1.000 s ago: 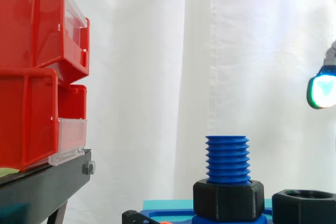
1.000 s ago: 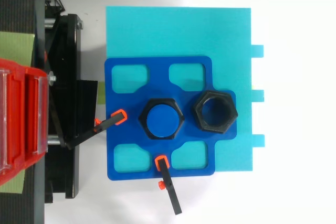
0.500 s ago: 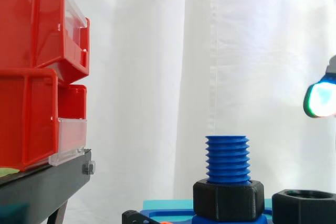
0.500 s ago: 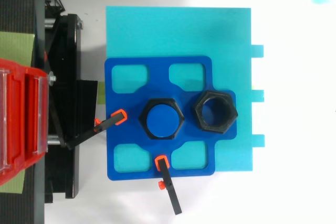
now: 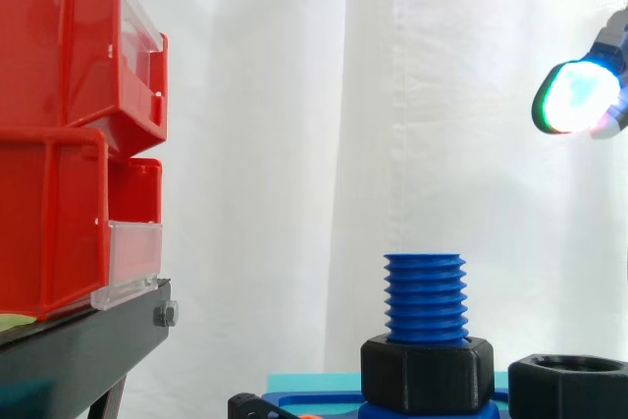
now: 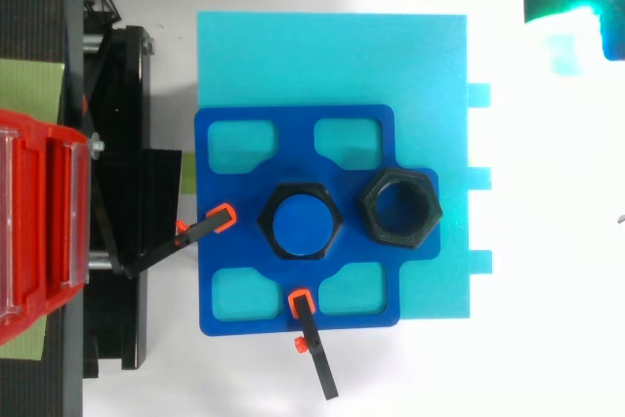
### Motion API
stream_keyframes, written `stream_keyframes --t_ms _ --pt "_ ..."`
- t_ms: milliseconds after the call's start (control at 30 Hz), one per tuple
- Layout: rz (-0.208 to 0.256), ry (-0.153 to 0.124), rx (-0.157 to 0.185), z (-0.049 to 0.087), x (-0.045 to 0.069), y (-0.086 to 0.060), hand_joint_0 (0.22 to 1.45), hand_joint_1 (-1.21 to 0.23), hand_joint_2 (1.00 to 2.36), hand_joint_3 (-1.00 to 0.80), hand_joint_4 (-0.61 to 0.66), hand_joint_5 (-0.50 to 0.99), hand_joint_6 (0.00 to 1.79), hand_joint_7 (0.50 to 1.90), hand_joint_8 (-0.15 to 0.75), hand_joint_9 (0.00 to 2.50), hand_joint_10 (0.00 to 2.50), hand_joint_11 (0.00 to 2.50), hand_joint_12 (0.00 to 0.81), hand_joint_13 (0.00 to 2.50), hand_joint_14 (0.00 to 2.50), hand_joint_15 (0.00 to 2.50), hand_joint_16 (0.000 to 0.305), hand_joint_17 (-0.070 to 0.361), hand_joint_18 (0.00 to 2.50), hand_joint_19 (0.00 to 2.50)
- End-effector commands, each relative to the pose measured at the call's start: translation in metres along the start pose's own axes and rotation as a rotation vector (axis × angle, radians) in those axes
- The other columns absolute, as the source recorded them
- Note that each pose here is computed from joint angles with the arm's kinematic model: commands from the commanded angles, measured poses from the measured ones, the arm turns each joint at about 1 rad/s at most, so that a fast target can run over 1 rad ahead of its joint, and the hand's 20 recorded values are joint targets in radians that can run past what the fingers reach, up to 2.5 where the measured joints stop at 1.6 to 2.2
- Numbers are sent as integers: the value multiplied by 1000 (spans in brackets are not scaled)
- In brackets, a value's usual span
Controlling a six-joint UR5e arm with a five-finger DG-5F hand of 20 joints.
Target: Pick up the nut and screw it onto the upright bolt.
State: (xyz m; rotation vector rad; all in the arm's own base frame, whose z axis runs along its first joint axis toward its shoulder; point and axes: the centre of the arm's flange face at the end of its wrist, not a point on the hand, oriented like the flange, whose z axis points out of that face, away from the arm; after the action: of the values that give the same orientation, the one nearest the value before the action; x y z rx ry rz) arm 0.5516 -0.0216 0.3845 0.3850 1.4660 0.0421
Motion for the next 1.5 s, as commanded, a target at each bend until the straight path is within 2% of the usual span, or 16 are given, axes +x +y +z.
stream_keyframes --t_ms 0,133,167,233,300,500,533,567,633,700,800,833,933,1033,1200,1467 --pt "1 -14 22 -1 3 9 370 -589 1000 -500 227 -262 502 708 278 168 0 0 441 73 0 0 61 137 0 0" --pt "6 -27 44 3 16 18 369 -601 1000 -500 222 -266 502 696 275 154 0 0 439 57 0 0 61 138 0 0" --pt "-1 -19 45 5 27 21 369 -604 1000 -500 222 -266 502 695 275 153 0 0 441 57 0 0 61 138 0 0" --pt "0 -19 43 6 29 22 369 -604 1000 -500 222 -266 502 696 275 151 0 0 441 57 0 0 61 138 0 0" --pt "-4 -16 42 7 37 27 370 -607 1000 -500 220 -267 502 699 274 150 0 0 440 57 0 0 61 137 0 0" --pt "-8 -35 44 9 42 33 385 -617 1000 -500 228 -266 502 712 276 159 0 0 429 71 0 0 58 130 0 0" --pt "-13 -41 40 9 43 36 386 -619 1000 -500 228 -265 502 712 276 164 0 0 426 71 0 0 57 128 0 0" --pt "-30 -46 43 12 49 39 390 -623 1000 -500 233 -264 502 715 276 167 0 0 417 71 0 0 56 125 0 0" --pt "-34 -57 40 12 48 41 396 -631 1000 -500 237 -263 502 718 277 174 0 0 408 71 0 0 54 121 0 0" --pt "-44 -52 37 14 57 44 399 -649 1000 -500 245 -257 502 707 284 206 0 0 396 99 0 0 52 117 0 0" --pt "-45 -51 37 14 59 46 403 -639 1000 -500 245 -255 502 710 284 214 0 0 391 100 0 0 51 114 0 0" --pt "-51 -42 40 15 66 46 403 -636 1000 -500 245 -255 502 710 285 218 0 0 391 101 0 0 51 114 0 0" --pt "-49 -44 39 17 71 48 406 -624 1000 -500 246 -254 502 714 285 225 0 0 388 107 0 0 50 113 0 0" --pt "-47 -50 42 17 71 49 407 -616 1000 -500 246 -253 502 714 286 232 0 0 388 110 0 0 50 113 0 0" --pt "-46 -49 69 14 72 50 411 -607 1000 -500 244 -252 502 723 287 244 0 0 386 113 0 0 49 111 0 0" --pt "-52 -46 73 13 73 51 421 -598 1000 -500 249 -245 502 726 290 277 0 0 378 125 0 0 48 108 0 0"
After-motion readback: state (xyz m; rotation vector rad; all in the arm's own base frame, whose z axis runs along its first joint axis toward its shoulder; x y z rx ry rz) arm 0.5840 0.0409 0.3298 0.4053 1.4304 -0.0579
